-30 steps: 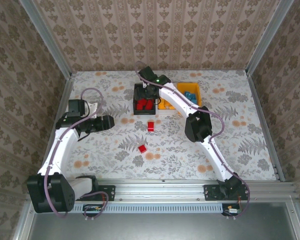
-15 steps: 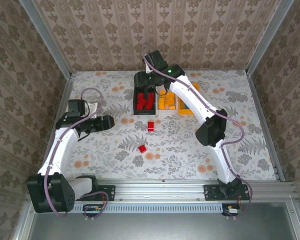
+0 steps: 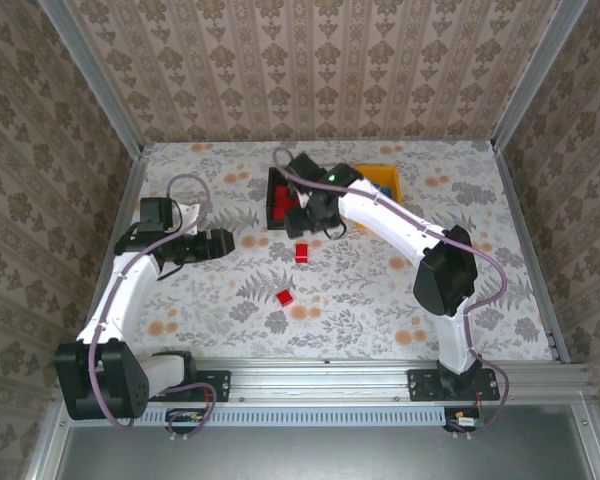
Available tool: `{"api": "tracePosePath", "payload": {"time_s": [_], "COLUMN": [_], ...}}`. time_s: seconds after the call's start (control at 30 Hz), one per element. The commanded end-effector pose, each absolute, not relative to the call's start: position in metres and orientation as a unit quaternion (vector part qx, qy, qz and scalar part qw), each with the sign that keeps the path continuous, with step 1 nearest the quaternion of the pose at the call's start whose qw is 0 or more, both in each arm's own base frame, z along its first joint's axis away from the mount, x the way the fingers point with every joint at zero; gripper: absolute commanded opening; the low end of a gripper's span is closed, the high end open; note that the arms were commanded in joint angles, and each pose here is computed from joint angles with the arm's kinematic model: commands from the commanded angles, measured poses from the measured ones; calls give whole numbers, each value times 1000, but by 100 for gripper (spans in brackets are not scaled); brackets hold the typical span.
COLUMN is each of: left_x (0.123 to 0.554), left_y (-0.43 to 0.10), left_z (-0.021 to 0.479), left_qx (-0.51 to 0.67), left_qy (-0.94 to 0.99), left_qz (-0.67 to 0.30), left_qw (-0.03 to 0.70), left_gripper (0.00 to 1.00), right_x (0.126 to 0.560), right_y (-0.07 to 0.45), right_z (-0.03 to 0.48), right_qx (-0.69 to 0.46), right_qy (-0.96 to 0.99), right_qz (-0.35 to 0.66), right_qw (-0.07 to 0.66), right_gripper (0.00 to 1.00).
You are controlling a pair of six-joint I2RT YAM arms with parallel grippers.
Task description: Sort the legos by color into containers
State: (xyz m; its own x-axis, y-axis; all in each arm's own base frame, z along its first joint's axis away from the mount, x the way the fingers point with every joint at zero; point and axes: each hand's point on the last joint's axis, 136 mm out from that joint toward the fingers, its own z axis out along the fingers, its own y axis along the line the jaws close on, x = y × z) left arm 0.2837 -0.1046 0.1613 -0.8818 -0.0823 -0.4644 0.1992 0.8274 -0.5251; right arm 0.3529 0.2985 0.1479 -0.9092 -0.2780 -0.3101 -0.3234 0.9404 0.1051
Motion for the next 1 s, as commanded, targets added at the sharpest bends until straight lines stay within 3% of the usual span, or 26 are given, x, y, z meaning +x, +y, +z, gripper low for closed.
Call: {"api": "tracePosePath", "payload": {"time_s": [0.0,0.43,0.97], "left_x": [279,277,277], "left_y": [-113,-116,-116], "left_z": [158,156,157], "left_qx": [53,60,62], "left_qy": [921,923,924], "left_qz": [-307,-304,-301], "left_qw": [235,229,229], "left_gripper": [78,79,80], "right_x": [339,352,376], "right_y": [286,307,318], "right_z": [129,73,57], "right_qx": [-144,-54,-47], "right_qy": [978,986,987], "right_qz": [61,90,39], "right_qw": [138,131,147], "right_gripper": [68,70,69]}}
